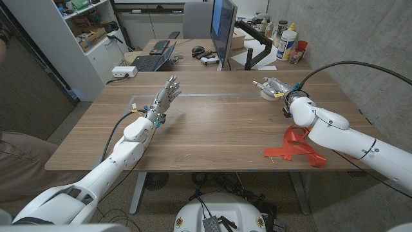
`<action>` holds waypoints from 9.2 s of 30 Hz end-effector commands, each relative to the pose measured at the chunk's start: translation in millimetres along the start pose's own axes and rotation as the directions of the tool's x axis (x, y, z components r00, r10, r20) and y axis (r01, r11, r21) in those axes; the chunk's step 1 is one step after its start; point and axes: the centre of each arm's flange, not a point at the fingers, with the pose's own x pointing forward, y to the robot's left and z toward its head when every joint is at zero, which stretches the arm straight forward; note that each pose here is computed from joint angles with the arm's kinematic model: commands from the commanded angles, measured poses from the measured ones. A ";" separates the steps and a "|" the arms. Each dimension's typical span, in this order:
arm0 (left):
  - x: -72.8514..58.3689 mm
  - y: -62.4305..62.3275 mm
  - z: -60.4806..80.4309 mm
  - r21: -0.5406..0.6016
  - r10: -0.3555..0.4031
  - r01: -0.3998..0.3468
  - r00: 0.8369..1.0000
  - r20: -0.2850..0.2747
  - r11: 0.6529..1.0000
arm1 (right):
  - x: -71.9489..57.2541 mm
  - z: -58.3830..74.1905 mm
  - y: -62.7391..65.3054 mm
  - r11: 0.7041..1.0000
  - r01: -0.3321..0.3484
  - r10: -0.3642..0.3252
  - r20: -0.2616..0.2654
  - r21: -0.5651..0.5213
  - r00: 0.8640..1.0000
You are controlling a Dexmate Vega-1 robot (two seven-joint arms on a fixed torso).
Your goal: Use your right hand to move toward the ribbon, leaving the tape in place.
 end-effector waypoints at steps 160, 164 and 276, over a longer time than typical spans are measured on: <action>-17.4 -5.7 24.8 0.022 -0.039 0.039 0.999 0.008 0.999 | -121.0 -17.5 40.7 0.949 -0.031 0.008 -0.077 -0.313 0.997; -17.2 -7.3 23.9 0.015 -0.040 0.040 0.999 0.007 0.999 | -124.4 -19.1 41.5 0.949 -0.034 0.006 -0.090 -0.313 0.996; -28.3 -11.5 26.8 0.019 -0.032 0.032 0.999 -0.007 0.999 | -148.1 -87.2 83.1 0.973 -0.057 -0.014 -0.307 -0.222 0.952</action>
